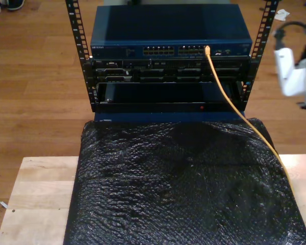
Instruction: Grab the cable and plug it in
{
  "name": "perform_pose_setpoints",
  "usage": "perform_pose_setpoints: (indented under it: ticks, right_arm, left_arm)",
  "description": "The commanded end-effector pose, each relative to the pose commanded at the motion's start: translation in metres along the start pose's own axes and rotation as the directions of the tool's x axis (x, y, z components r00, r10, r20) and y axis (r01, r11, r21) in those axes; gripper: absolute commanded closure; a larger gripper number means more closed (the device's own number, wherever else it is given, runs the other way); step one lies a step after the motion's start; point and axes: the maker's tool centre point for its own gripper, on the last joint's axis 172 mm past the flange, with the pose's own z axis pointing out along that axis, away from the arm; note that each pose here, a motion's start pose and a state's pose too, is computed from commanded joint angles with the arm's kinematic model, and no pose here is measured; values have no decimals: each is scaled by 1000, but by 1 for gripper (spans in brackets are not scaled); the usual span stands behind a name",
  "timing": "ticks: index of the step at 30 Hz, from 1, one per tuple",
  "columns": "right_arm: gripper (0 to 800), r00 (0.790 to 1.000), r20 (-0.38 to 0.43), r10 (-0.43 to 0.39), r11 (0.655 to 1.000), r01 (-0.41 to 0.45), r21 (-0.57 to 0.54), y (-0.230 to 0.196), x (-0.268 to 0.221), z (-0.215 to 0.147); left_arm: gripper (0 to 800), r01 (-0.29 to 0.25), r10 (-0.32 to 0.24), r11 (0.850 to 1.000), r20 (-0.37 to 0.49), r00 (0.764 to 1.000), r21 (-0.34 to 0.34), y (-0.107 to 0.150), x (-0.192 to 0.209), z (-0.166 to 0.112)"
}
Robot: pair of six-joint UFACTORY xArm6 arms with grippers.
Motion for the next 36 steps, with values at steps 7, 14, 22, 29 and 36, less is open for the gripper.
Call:
perform_pose_setpoints:
  ticks: [7,14,22,29,36]
  right_arm:
    - [4,996,-51,-79,982,86,167,-58,-39,-16]
    - [2,993,-112,-38,952,70,299,-114,-60,-44]
    - [2,977,-199,77,896,20,444,-206,-75,-98]
    - [2,947,-292,130,872,31,488,-286,-76,-133]
    - [2,937,-320,138,883,29,468,-348,-75,-143]
  left_arm:
    - [0,-3,3,1000,0,1000,-1,0,0,0]
    - [0,-3,3,1000,0,1000,-1,0,0,0]
    - [0,-3,3,1000,0,1000,-1,0,0,0]
    - [0,-3,3,1000,0,1000,-1,0,0,0]
    - [0,-3,3,1000,0,1000,-1,0,0,0]
